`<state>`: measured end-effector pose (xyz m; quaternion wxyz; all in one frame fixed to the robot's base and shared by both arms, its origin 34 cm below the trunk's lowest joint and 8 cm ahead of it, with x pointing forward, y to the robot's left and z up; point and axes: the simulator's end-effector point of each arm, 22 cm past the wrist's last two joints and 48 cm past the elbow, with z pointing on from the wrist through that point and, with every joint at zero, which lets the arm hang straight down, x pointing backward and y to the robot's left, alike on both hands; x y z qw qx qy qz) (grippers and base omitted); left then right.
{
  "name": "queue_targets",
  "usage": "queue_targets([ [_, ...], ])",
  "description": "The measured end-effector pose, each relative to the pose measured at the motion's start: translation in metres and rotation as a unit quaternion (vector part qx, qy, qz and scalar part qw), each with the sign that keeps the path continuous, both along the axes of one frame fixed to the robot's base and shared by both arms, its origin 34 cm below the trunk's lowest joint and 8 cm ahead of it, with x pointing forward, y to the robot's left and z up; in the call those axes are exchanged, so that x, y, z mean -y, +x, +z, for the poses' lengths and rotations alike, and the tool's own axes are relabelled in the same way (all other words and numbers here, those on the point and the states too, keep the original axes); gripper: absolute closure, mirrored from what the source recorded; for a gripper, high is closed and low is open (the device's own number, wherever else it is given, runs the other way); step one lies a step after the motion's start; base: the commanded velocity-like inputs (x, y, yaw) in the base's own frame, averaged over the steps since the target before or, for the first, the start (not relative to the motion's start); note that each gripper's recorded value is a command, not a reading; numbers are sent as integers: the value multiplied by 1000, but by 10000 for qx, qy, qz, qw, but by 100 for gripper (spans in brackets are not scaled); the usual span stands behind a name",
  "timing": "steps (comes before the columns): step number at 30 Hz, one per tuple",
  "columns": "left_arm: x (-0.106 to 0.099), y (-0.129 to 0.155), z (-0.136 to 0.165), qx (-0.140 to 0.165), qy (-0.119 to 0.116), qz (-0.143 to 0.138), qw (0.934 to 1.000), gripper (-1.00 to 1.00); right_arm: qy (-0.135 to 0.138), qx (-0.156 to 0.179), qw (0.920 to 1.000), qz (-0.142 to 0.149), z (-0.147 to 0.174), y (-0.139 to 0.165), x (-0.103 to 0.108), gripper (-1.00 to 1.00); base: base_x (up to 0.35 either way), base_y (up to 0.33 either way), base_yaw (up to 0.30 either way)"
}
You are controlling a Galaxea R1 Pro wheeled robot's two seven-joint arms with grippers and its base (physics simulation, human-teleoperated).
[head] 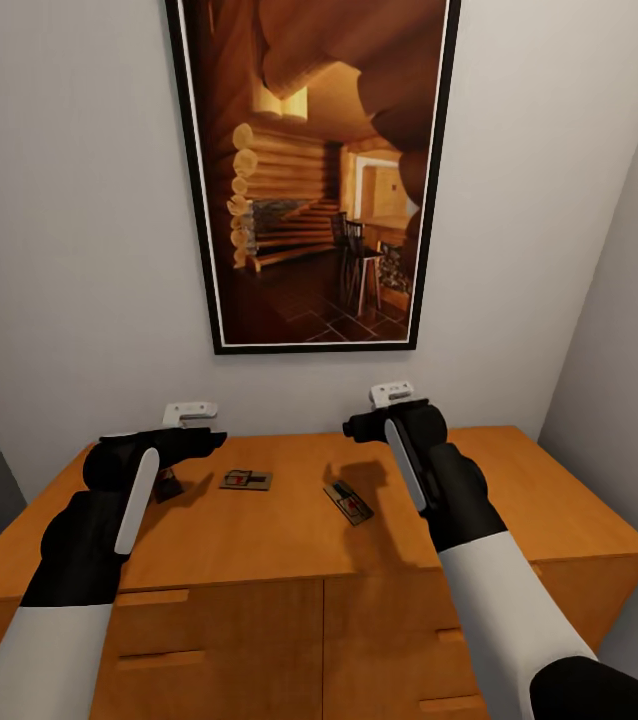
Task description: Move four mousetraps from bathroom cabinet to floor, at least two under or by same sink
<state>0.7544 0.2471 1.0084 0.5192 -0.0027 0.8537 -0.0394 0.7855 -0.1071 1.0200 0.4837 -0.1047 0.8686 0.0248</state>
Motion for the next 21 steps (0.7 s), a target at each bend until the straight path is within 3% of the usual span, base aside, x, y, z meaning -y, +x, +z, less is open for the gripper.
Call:
queue_targets([
  [13,0,0,0,1,-4,-1,10000,-100,7,-58,10000,15,-9,-5,-1,-100,0,0,0],
  [21,-2,1,-19,-220,-18,22,9998,-100,-11,-96,9999,-54,-4,7,17,-100,0,0,0],
])
